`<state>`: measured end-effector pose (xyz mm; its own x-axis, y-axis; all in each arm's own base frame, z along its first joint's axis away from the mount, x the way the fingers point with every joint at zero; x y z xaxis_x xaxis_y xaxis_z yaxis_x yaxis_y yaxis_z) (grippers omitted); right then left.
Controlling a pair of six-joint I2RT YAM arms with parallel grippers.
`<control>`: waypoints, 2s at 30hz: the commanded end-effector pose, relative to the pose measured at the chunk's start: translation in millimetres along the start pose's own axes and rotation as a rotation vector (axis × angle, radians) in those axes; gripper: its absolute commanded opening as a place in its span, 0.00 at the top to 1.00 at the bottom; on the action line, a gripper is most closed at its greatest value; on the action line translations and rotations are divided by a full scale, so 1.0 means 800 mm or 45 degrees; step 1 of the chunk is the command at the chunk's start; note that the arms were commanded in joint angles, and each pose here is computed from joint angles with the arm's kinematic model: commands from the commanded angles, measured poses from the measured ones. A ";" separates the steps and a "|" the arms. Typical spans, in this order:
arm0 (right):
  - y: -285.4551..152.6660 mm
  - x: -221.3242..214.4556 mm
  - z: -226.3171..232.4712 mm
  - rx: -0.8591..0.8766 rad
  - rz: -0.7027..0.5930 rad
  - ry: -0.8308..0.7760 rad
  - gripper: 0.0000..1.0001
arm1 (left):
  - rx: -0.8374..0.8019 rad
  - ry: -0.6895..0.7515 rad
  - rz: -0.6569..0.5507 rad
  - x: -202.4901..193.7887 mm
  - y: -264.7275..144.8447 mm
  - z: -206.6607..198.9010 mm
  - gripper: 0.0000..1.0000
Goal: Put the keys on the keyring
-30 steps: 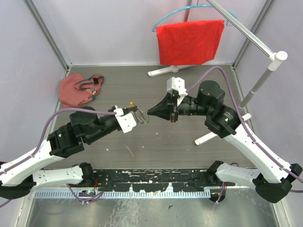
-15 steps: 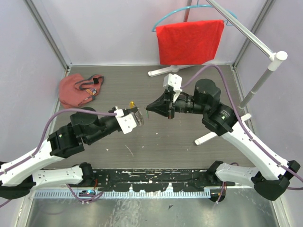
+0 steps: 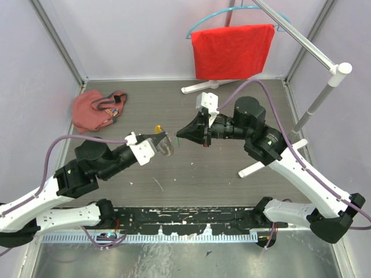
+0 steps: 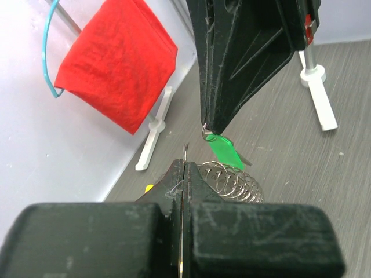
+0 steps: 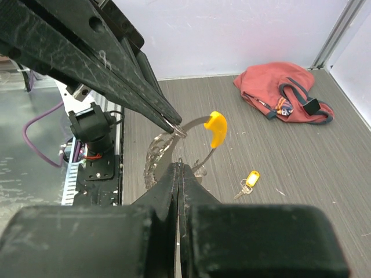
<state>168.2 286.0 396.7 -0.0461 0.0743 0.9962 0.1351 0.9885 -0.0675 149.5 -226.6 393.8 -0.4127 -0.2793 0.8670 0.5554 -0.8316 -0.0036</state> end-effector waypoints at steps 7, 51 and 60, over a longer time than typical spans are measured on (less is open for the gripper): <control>-0.018 0.063 0.027 0.106 -0.192 -0.148 0.99 | -0.015 -0.271 -0.351 0.056 -0.018 0.004 1.00; -0.009 0.080 0.029 0.134 -0.274 -0.156 0.99 | -0.075 -0.369 -0.395 0.055 -0.015 0.002 1.00; -0.014 0.082 0.025 0.077 -0.283 -0.164 0.99 | -0.075 -0.369 -0.397 0.055 -0.016 0.003 1.00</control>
<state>150.1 291.0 434.6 -0.1211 -0.0714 0.9901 0.0318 0.9966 0.0758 128.1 -230.6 422.7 -0.3074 0.0904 0.9473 0.4015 -0.8902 0.2153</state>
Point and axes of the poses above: each gripper's point midway between its finger pads, its own y axis out along the fingers, its own z axis along the line the jaws close on, x = y × z, the point moved 3 cm from there along -y, back along the fingers, and after that the axes turned 1 degree about -y, right-handed, at the moved point
